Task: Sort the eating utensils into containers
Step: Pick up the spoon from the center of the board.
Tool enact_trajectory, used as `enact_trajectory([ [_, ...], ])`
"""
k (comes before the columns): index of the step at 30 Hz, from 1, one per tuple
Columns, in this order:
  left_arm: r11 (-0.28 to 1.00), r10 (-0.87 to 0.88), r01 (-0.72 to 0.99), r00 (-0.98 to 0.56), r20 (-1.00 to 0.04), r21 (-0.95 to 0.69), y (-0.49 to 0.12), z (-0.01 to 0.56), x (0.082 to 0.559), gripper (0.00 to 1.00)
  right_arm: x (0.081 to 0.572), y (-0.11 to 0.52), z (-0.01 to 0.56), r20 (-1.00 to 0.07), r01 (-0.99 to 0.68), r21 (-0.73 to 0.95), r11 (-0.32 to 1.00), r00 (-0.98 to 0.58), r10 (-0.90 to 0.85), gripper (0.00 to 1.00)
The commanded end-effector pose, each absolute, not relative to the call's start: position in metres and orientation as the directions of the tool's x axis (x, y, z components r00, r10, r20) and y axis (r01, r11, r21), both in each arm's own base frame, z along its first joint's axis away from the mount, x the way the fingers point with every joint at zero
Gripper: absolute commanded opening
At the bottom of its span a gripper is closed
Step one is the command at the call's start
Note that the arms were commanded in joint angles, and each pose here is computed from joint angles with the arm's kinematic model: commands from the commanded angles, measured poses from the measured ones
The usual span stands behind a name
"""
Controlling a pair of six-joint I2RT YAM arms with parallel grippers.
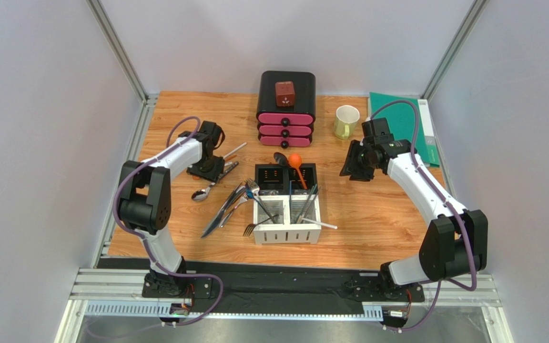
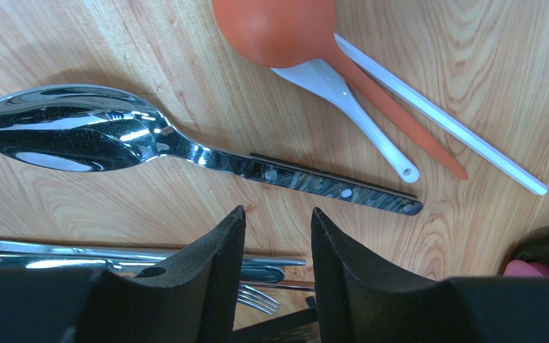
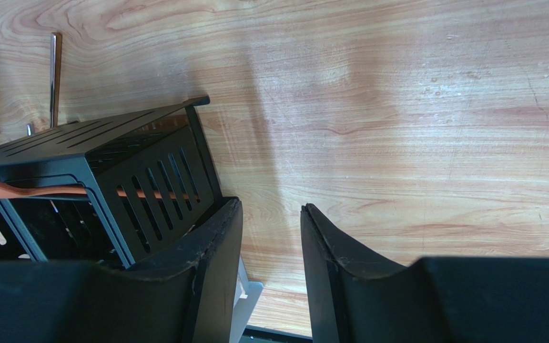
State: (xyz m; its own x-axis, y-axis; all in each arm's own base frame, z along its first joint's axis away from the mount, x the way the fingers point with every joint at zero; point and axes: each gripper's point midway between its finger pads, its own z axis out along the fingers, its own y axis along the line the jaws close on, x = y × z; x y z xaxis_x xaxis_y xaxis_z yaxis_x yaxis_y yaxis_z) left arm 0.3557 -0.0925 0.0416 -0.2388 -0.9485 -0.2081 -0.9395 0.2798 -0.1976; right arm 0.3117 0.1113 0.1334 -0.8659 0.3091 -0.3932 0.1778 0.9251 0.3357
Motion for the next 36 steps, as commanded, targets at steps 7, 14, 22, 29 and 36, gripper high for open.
enact_trajectory([
  [7, 0.203, -0.966, -0.961, -0.165, -0.200, -0.188, -0.082, 0.034, 0.359, 0.45, 0.316, 0.115, 0.138, -0.418, 0.158, 0.369, 0.916, -0.852, 0.315, 0.40],
  [14, 0.200, -0.967, -0.967, -0.170, -0.187, -0.156, -0.085, 0.027, 0.364, 0.43, 0.319, 0.115, 0.139, -0.418, 0.158, 0.369, 0.916, -0.852, 0.315, 0.40],
  [22, 0.177, -0.965, -0.975, -0.146, -0.217, -0.135, -0.078, 0.029, 0.363, 0.43, 0.321, 0.114, 0.137, -0.410, 0.166, 0.372, 0.913, -0.853, 0.322, 0.40],
  [29, 0.163, -0.970, -0.975, -0.131, -0.204, -0.148, -0.079, 0.030, 0.365, 0.43, 0.323, 0.114, 0.137, -0.406, 0.168, 0.376, 0.911, -0.854, 0.325, 0.40],
  [36, 0.112, -0.980, -0.986, -0.088, -0.178, -0.125, -0.079, 0.029, 0.363, 0.43, 0.324, 0.115, 0.138, -0.405, 0.170, 0.380, 0.909, -0.853, 0.329, 0.40],
])
